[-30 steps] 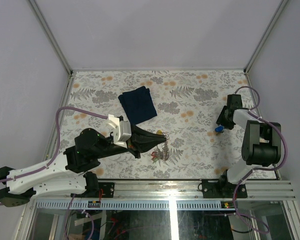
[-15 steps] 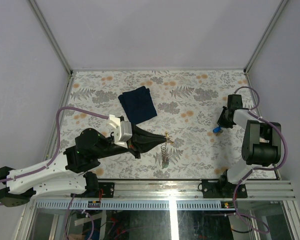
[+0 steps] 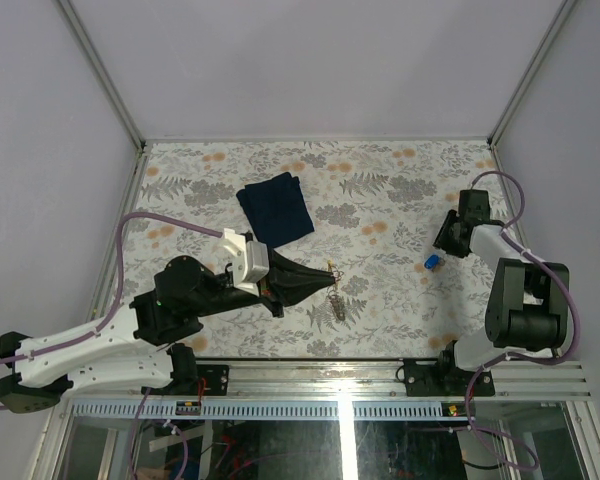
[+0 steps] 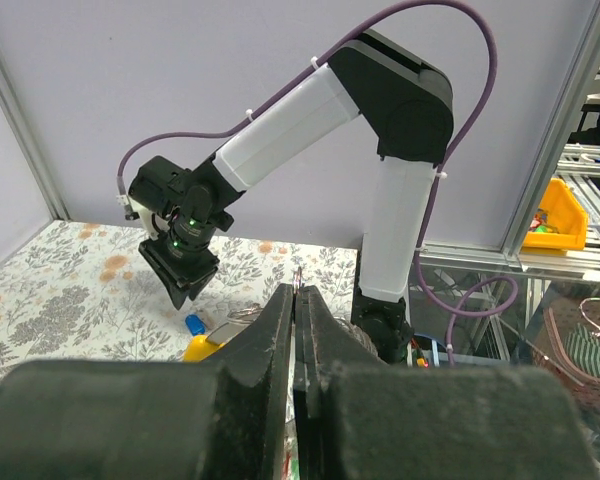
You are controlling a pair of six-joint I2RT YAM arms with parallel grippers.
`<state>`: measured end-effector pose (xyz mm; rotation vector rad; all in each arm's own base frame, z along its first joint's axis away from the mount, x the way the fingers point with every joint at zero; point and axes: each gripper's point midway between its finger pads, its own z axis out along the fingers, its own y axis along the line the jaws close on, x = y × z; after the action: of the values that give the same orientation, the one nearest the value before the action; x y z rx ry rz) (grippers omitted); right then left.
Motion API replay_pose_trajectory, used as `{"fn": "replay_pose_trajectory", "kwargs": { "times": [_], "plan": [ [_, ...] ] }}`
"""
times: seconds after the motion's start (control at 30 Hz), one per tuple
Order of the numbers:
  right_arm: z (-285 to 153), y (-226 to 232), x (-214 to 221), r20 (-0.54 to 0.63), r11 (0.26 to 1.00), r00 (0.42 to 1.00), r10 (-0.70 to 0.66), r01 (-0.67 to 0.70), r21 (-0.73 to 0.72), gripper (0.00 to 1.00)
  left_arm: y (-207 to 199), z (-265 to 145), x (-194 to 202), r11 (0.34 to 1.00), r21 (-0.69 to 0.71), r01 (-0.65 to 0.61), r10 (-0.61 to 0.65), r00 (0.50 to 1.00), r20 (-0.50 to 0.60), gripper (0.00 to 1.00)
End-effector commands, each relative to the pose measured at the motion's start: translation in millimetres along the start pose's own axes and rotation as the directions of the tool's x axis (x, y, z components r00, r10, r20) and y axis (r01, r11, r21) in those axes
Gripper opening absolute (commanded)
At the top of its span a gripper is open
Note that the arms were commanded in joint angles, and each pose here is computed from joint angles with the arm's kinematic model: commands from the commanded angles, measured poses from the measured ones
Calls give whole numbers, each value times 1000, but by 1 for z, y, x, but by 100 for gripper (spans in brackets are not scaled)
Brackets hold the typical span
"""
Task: Put the keys on the keyring
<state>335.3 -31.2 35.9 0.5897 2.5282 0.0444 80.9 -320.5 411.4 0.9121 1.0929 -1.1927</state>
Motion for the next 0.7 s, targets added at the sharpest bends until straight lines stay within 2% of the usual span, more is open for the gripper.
{"fn": "replay_pose_trajectory", "kwargs": {
  "times": [0.0, 0.17, 0.33, 0.57, 0.67],
  "plan": [
    [-10, -9, -11, 53, 999, 998, -22, 19, 49, 43, -4, 2, -33, 1000, 16, -10, 8, 995, 95, 0],
    [-2, -10, -6, 6, 997, 999, -51, 51, 56, 48, -3, 2, -32, 1000, 17, -6, 5, 996, 90, 0],
    [3, -4, -3, -36, 997, 997, -67, 68, 26, 49, -4, 2, -32, 1000, 17, -4, 3, 996, 86, 0],
    [10, -3, 7, -90, 997, 993, -78, 80, 10, 47, -3, 3, -32, 1000, 17, -4, 2, 996, 87, 0],
    [11, -3, 8, -91, 997, 993, -76, 77, 9, 43, -4, 3, -32, 1000, 17, -4, 2, 996, 87, 0]
  ]
}}
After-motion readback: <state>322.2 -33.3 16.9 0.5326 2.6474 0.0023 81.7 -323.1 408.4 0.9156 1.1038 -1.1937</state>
